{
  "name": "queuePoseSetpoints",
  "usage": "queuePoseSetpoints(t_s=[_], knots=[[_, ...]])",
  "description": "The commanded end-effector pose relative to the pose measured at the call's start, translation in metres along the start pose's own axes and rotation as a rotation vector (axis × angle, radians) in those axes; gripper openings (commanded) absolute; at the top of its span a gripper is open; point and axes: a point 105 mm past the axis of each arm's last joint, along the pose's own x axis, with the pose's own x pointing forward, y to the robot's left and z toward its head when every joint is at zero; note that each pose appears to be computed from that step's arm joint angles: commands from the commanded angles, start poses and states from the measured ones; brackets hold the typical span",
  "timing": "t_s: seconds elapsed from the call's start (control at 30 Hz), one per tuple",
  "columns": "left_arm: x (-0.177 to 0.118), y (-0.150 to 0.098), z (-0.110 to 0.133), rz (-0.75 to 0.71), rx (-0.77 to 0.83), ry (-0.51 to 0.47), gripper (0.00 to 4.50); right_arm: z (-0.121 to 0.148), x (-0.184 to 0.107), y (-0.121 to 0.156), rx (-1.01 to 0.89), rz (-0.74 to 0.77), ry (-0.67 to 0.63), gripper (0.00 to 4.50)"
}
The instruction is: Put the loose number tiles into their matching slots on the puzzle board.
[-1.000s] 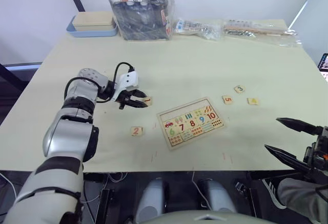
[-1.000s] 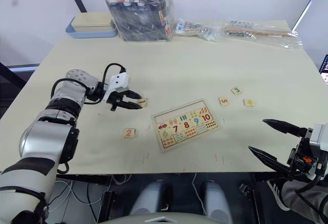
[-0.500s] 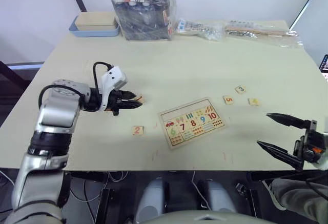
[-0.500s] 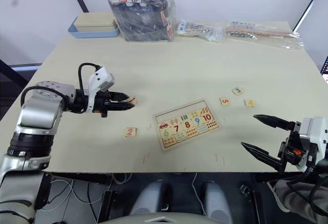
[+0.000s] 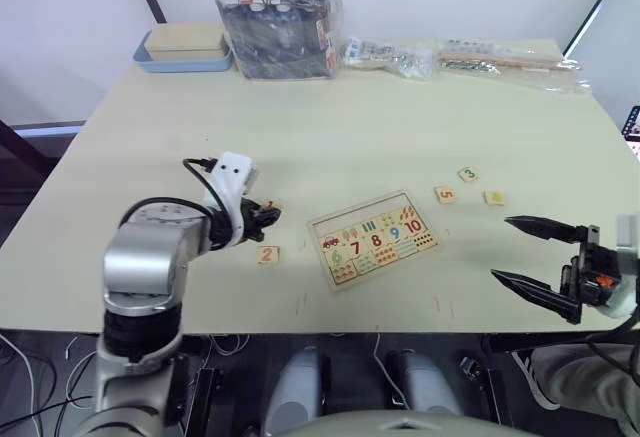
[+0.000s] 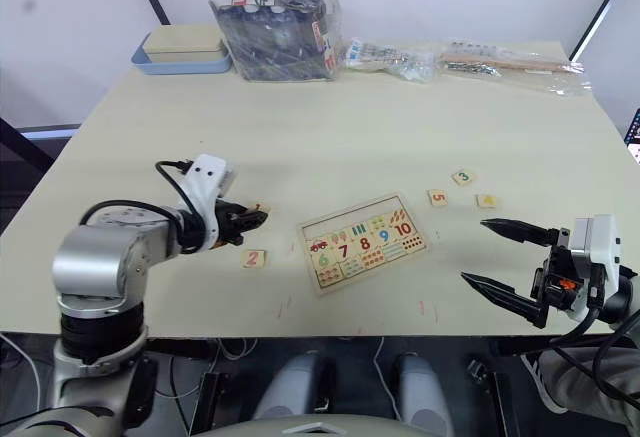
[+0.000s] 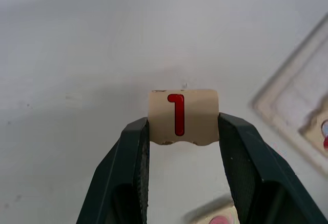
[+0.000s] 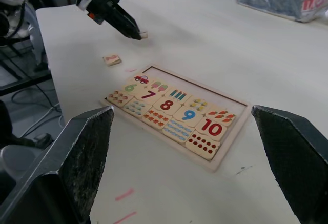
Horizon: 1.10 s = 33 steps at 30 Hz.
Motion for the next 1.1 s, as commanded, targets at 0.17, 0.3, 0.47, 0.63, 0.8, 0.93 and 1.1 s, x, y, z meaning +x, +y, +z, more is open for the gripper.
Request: queuePoseSetpoints(t_s=[0.17,0.3,0.47,0.63,0.8,0.93,1.1], knots=[[0.004,0.000,0.006,0.185,-0.111,-0.083,1.46,0.009,-0.003,0.002,-0.003,0.025,0.003,4.50],[0.006,-0.003,-0.004,0.208,-0.126,-0.065,1.46,0.009,-0.005,0.001,-0.001,0.025,0.012,4.50],[0.006,-0.004,-0.012,0.217,-0.143,-0.054,1.46,0.009,-0.007,0.000,0.003,0.030,0.017,4.50],[0.007,-0.004,-0.020,0.226,-0.153,-0.030,1.46,0.009,-0.010,0.001,0.006,0.024,0.018,4.50],[0.007,-0.004,-0.022,0.238,-0.169,-0.022,1.46,0.009,-0.010,0.002,0.005,0.020,0.015,4.50],[0.005,-0.007,-0.023,0.214,-0.185,-0.026,3.26,0.008,-0.012,0.003,0.008,0.019,0.018,4.50],[-0.013,0.000,-0.022,0.143,-0.083,-0.014,4.42,0.007,-0.014,0.004,0.012,0.016,0.018,4.50]])
